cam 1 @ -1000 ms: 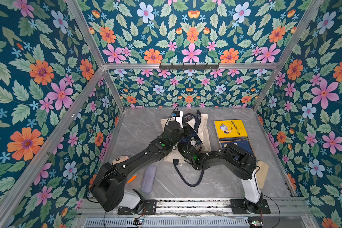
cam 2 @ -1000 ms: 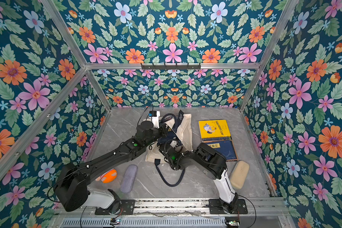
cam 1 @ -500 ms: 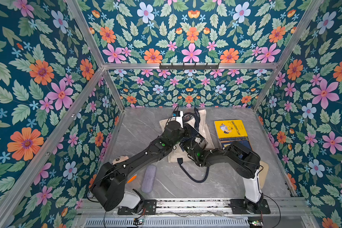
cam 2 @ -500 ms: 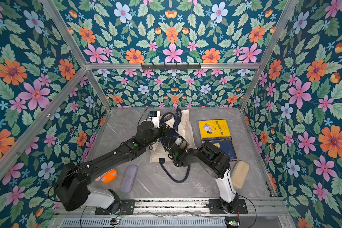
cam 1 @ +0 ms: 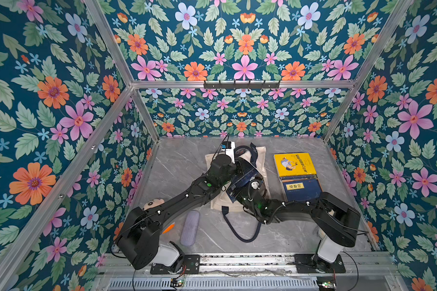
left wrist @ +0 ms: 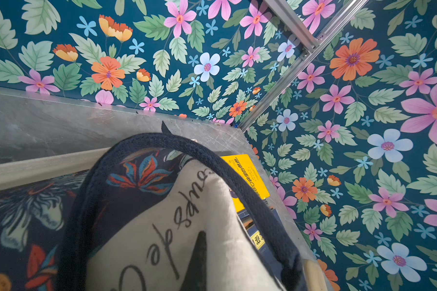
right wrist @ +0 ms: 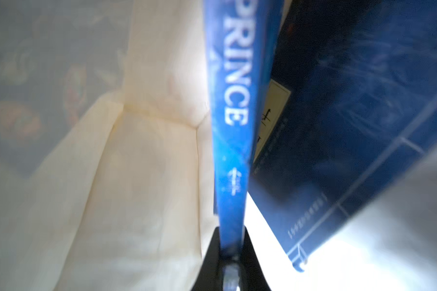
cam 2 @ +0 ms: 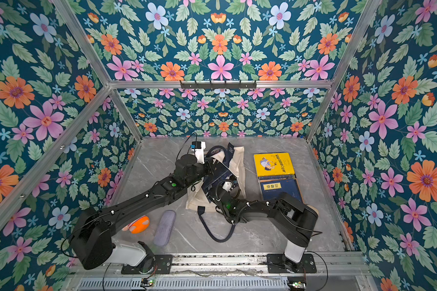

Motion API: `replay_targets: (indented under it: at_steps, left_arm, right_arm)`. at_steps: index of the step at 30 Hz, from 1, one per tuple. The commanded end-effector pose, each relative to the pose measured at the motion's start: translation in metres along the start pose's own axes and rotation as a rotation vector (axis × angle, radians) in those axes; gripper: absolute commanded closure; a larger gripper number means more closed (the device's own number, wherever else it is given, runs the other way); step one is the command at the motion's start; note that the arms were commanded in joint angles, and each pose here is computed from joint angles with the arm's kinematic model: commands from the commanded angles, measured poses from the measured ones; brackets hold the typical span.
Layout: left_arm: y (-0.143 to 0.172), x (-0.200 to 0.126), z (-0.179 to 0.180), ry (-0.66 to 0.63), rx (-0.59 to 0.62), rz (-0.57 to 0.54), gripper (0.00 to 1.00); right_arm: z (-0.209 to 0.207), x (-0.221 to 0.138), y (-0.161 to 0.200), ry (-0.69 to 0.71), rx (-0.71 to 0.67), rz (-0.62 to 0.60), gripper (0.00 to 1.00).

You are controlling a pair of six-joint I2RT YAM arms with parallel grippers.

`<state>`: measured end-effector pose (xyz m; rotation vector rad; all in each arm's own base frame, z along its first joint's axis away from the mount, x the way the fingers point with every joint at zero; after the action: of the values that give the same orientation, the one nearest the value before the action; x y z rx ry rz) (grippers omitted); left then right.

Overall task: Take out the books from the canvas bag
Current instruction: Pick up the book from the canvas bag.

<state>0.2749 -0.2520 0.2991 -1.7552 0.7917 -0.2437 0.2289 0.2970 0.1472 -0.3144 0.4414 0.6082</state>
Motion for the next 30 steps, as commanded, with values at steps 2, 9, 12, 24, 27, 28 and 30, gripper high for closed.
replay_targets:
  at_steps: [2,9,12,24,27,28,30]
  left_arm:
    - [-0.009,-0.001,0.0,-0.022,-0.007,-0.041,1.0]
    - [-0.007,0.001,0.0,-0.022,-0.015,-0.037,1.0]
    - [-0.006,0.002,0.001,-0.022,-0.017,-0.032,1.0]
    - [-0.005,0.003,0.0,-0.01,-0.022,-0.029,1.0]
    - [-0.005,0.003,0.0,-0.006,-0.022,-0.028,1.0]
    - [-0.005,0.002,-0.001,-0.005,-0.022,-0.029,1.0]
    - [-0.006,0.002,0.0,-0.005,-0.021,-0.03,1.0]
  right_arm:
    - [-0.011,-0.02,-0.006,0.062,-0.01,-0.007,1.0]
    - [-0.023,-0.02,-0.021,0.059,-0.014,-0.037,0.84]
    - [-0.026,-0.011,-0.031,0.012,0.017,-0.022,0.73]
    - [-0.027,0.026,-0.048,-0.063,-0.027,-0.079,0.59]
    - [-0.034,0.035,-0.048,-0.031,-0.016,-0.076,0.56]
    - [-0.037,0.037,-0.048,-0.027,-0.005,-0.081,0.56]
    - [-0.043,0.042,-0.049,-0.029,0.007,-0.088,0.62]
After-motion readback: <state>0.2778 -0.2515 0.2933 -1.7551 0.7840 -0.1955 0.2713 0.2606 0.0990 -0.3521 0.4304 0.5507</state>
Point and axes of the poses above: each gripper's point midway between its finger pads, its own x axis out along the fingers, its own z axis along the line the jaws close on, y = z × x, the point moved 10 cm from there along -x, back along the fingers, and after that the axes turned 13 degrees about x, right-handed, at the moved point
